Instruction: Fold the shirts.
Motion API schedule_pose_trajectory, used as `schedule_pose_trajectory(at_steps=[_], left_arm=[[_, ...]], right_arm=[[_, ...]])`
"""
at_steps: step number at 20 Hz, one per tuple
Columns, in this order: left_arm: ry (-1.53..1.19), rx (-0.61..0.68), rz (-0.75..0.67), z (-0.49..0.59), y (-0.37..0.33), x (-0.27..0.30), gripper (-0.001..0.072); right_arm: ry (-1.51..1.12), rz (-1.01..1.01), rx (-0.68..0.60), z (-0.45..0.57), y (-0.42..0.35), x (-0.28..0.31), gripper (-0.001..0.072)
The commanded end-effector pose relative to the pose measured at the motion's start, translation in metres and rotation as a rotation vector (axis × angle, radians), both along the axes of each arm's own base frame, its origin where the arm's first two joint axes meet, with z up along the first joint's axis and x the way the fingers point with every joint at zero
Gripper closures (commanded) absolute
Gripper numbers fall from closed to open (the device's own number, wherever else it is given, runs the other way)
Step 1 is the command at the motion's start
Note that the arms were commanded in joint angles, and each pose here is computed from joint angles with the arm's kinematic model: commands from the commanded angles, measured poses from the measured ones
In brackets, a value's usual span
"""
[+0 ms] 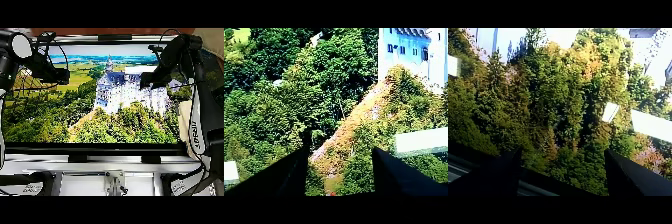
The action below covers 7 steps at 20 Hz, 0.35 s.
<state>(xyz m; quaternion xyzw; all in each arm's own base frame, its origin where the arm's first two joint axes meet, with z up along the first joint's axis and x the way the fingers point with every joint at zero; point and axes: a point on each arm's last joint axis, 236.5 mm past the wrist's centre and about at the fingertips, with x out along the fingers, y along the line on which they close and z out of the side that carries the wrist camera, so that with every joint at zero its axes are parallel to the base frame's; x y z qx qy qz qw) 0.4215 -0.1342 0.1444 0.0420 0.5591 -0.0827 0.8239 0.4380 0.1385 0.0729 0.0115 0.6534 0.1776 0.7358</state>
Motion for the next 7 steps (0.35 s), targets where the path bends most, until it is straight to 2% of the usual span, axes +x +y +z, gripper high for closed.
schedule_pose_trajectory(at_steps=[1,7], left_arm=[[-0.006,0.002,-0.002,-0.0003,-0.0003,0.0022,0.0241],[0.002,0.005,-0.002,-0.0011,0.0005,0.0004,0.0241]], right_arm=[[0.012,0.001,-0.002,-0.0025,0.0013,-0.0016,0.0082],[0.012,0.001,-0.002,-0.0025,0.0013,-0.0016,0.0083]])
